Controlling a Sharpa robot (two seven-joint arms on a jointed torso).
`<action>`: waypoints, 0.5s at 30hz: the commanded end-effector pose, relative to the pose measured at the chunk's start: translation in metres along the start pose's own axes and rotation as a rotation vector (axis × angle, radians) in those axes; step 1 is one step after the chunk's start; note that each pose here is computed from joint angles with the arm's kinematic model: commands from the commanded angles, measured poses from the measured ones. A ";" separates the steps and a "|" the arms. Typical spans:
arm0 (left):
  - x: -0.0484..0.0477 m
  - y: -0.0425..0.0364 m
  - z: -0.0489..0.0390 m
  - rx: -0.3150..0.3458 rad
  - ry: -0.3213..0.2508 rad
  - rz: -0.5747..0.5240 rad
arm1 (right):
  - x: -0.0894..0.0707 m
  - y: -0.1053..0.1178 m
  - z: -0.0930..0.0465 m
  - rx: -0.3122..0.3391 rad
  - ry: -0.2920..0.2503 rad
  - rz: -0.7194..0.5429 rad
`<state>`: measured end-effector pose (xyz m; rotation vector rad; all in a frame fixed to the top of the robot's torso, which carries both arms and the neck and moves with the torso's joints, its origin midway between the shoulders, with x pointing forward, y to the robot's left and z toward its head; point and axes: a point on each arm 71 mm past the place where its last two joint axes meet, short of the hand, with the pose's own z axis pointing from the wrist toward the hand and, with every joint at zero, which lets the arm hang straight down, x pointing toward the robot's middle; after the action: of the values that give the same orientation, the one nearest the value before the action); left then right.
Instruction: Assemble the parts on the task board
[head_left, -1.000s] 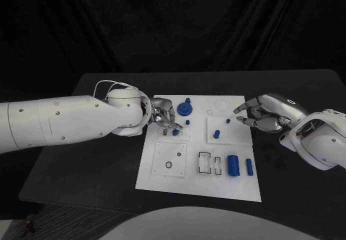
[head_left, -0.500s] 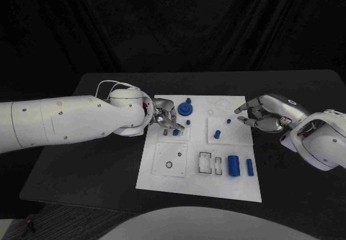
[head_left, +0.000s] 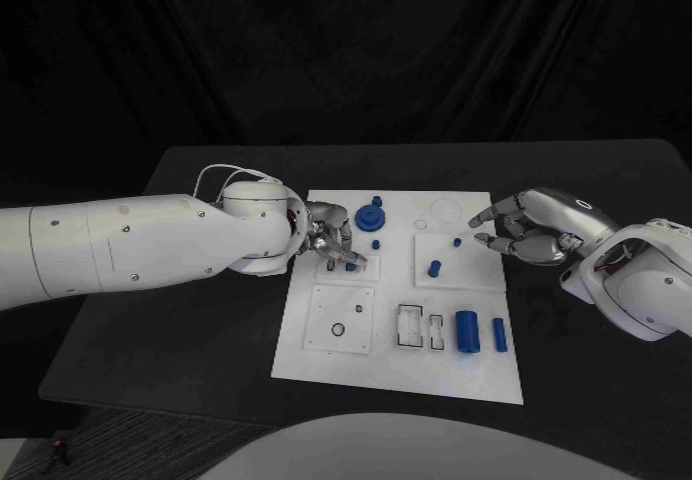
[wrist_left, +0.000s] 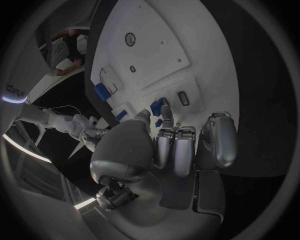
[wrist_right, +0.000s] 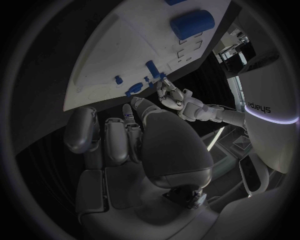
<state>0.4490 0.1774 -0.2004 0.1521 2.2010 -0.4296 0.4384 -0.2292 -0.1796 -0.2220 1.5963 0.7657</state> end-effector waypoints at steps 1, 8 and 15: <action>0.0027 -0.0017 0.0009 0.008 0.020 0.010 | 0.001 -0.001 0.000 0.017 0.009 0.001; 0.0030 -0.0020 0.0021 0.015 0.017 0.007 | 0.002 -0.001 0.000 0.016 0.012 0.001; 0.0032 -0.0020 0.0026 0.025 0.014 0.004 | 0.002 -0.001 0.000 0.017 0.013 0.001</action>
<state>0.4496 0.1770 -0.2034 0.1563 2.2093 -0.4297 0.4387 -0.2290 -0.1801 -0.2229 1.6014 0.7645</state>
